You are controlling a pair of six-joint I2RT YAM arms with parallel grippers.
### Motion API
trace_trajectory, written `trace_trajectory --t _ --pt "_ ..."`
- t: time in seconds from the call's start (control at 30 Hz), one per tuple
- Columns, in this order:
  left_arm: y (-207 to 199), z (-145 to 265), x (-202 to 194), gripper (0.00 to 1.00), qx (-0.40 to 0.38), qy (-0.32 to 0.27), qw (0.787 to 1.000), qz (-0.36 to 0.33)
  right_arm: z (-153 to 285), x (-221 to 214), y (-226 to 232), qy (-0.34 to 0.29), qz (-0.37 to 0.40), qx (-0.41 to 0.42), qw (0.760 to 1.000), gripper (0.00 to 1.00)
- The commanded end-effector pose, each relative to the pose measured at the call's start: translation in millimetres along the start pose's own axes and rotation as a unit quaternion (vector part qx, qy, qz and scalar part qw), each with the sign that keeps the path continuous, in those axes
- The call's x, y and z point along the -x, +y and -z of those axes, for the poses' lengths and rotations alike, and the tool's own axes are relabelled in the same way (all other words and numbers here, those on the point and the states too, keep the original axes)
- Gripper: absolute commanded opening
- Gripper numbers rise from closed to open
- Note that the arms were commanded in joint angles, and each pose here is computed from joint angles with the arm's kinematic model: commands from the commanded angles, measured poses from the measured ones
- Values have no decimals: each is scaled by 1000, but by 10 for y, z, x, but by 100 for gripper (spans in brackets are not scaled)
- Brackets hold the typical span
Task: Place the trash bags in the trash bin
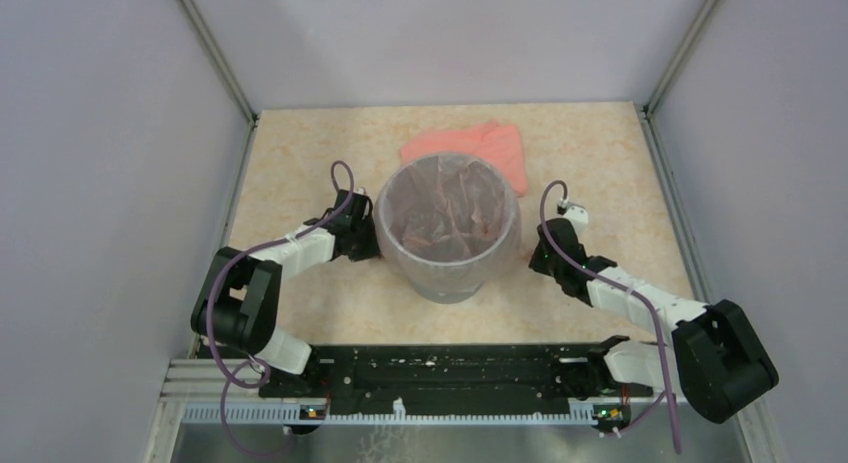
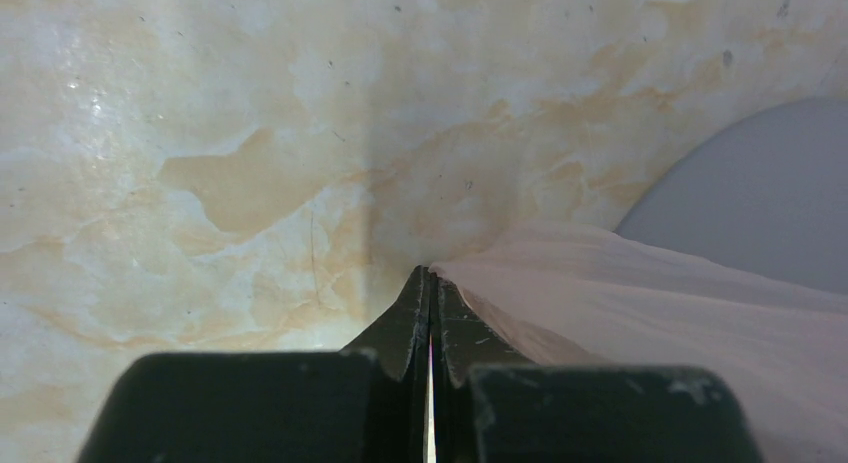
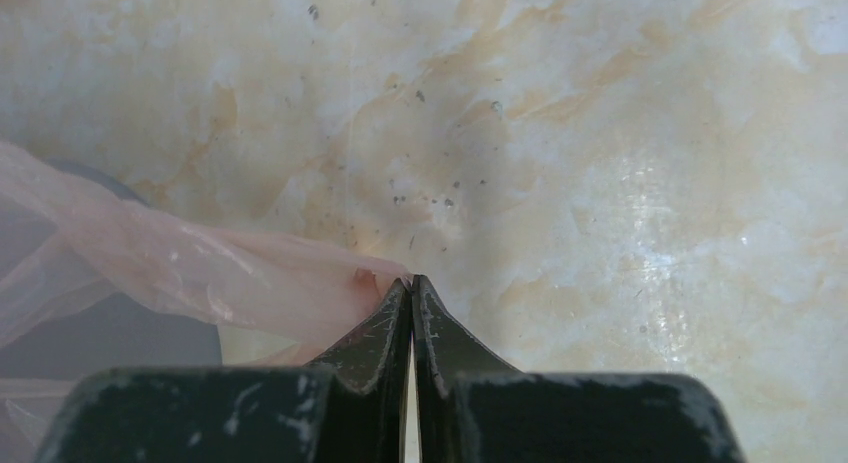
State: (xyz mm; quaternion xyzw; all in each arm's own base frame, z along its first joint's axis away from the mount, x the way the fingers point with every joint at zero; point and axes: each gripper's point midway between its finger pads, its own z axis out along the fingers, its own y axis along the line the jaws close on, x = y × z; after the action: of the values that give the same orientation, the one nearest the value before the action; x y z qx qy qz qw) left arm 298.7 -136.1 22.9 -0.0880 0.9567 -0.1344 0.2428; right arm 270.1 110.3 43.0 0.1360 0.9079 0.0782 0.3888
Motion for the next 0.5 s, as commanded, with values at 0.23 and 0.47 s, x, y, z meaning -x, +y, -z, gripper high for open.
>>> trace_trajectory --t 0.23,0.47 --pt "359 -119 85 0 61 -36 997 30 -62 109 -155 -38 -78 9 996 13" --pt "297 -163 190 0 47 -60 996 43 -136 137 -208 -25 -90 21 995 20"
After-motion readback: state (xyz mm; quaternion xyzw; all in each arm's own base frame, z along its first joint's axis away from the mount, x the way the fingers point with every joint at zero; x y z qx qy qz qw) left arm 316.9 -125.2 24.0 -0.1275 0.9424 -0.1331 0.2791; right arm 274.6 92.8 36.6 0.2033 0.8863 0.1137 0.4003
